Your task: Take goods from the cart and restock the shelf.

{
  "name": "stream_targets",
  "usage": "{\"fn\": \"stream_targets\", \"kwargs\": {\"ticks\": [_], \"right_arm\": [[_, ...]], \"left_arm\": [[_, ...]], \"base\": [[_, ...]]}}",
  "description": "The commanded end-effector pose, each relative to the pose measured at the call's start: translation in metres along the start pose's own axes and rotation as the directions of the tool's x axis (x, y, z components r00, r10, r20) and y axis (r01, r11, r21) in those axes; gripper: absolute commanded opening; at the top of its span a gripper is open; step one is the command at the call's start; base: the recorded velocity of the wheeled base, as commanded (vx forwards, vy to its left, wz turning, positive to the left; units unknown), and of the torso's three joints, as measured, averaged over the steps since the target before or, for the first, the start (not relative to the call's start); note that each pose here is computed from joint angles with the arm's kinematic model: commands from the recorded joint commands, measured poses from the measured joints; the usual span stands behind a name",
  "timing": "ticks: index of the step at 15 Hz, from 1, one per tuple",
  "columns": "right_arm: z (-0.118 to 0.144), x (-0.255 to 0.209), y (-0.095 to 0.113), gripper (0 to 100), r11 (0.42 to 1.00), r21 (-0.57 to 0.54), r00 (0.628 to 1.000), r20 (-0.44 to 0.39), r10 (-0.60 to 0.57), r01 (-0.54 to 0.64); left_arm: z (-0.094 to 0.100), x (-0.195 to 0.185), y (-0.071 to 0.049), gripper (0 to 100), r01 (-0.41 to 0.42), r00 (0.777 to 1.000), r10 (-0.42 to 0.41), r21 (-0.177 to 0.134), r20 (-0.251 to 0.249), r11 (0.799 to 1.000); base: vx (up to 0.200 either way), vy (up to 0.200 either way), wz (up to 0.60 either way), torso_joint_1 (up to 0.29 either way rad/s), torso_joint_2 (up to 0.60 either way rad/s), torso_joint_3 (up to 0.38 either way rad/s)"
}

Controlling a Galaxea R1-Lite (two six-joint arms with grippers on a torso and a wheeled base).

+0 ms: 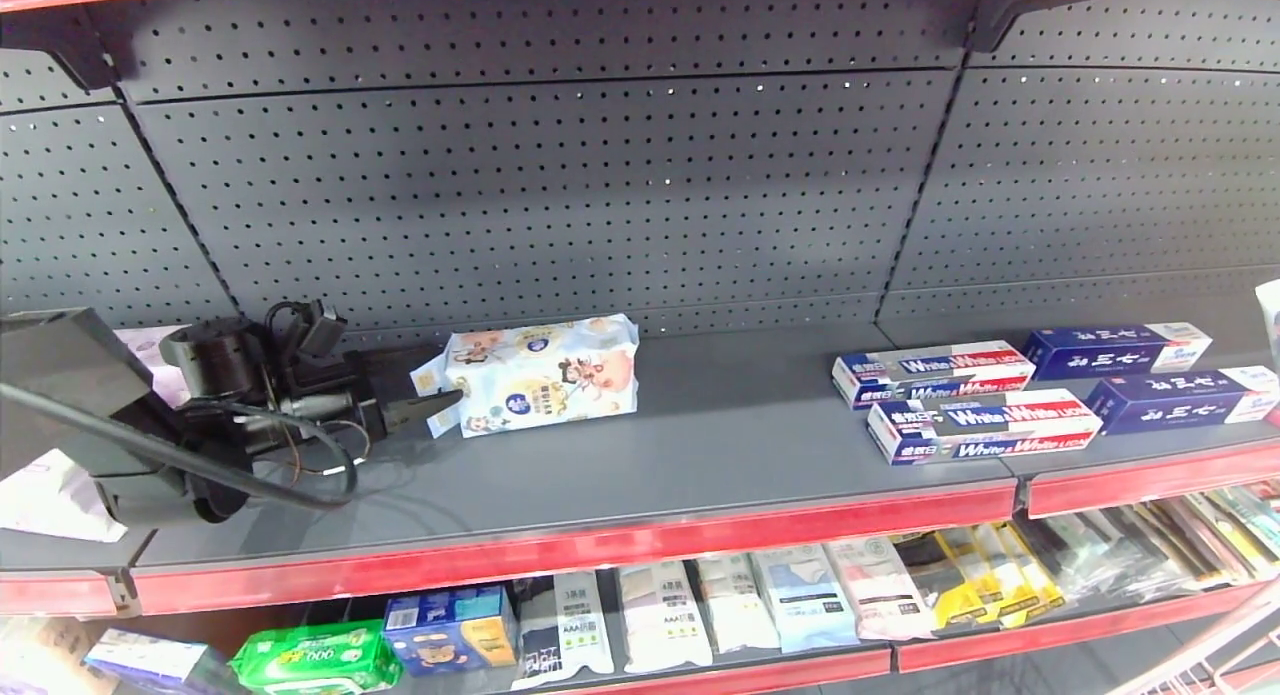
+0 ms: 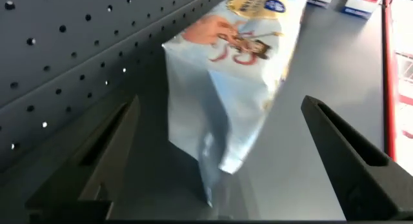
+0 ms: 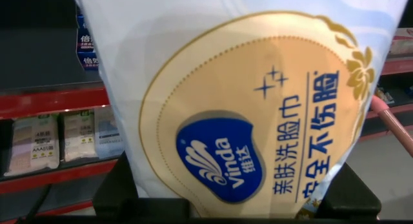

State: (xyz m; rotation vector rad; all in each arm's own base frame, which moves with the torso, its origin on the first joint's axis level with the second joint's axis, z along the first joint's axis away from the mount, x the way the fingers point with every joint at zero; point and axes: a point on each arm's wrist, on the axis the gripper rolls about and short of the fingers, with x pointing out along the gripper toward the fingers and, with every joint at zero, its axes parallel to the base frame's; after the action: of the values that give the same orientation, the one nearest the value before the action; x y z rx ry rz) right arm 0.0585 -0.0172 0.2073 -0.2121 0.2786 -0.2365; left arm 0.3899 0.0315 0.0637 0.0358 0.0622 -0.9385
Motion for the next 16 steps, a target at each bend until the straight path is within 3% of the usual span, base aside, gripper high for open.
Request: {"fn": "stream_targets", "kwargs": {"ticks": [1, 5, 11, 16], "right_arm": [[-0.001, -0.001, 0.000, 0, 1.000, -0.006, 1.000, 0.002, 0.001, 0.000], [-0.001, -0.002, 0.000, 0, 1.000, -0.008, 1.000, 0.004, 0.000, 0.000], [-0.003, -0.001, 0.001, 0, 1.000, -0.008, 1.000, -0.001, 0.001, -0.001], [-0.004, -0.001, 0.001, 0, 1.000, -0.009, 1.000, -0.006, 0.002, -0.002]], "left_arm": [[-0.007, 0.007, 0.009, 100, -0.004, 1.000, 0.004, 0.004, 0.002, 1.000], [-0.008, 0.019, 0.005, 100, 0.022, 1.000, -0.022, 0.007, 0.003, 1.000], [-0.009, 0.033, 0.012, 100, 0.038, 0.999, -0.039, 0.031, 0.019, 0.999], [-0.011, 0.040, 0.011, 100, 0.053, 0.998, -0.053, 0.000, 0.019, 0.999]], "base": [[0.000, 0.000, 0.00, 0.000, 0.00, 0.000], [0.000, 0.000, 0.00, 0.000, 0.00, 0.000], [0.000, 0.000, 0.00, 0.000, 0.00, 0.000], [0.000, 0.000, 0.00, 0.000, 0.00, 0.000]]}}
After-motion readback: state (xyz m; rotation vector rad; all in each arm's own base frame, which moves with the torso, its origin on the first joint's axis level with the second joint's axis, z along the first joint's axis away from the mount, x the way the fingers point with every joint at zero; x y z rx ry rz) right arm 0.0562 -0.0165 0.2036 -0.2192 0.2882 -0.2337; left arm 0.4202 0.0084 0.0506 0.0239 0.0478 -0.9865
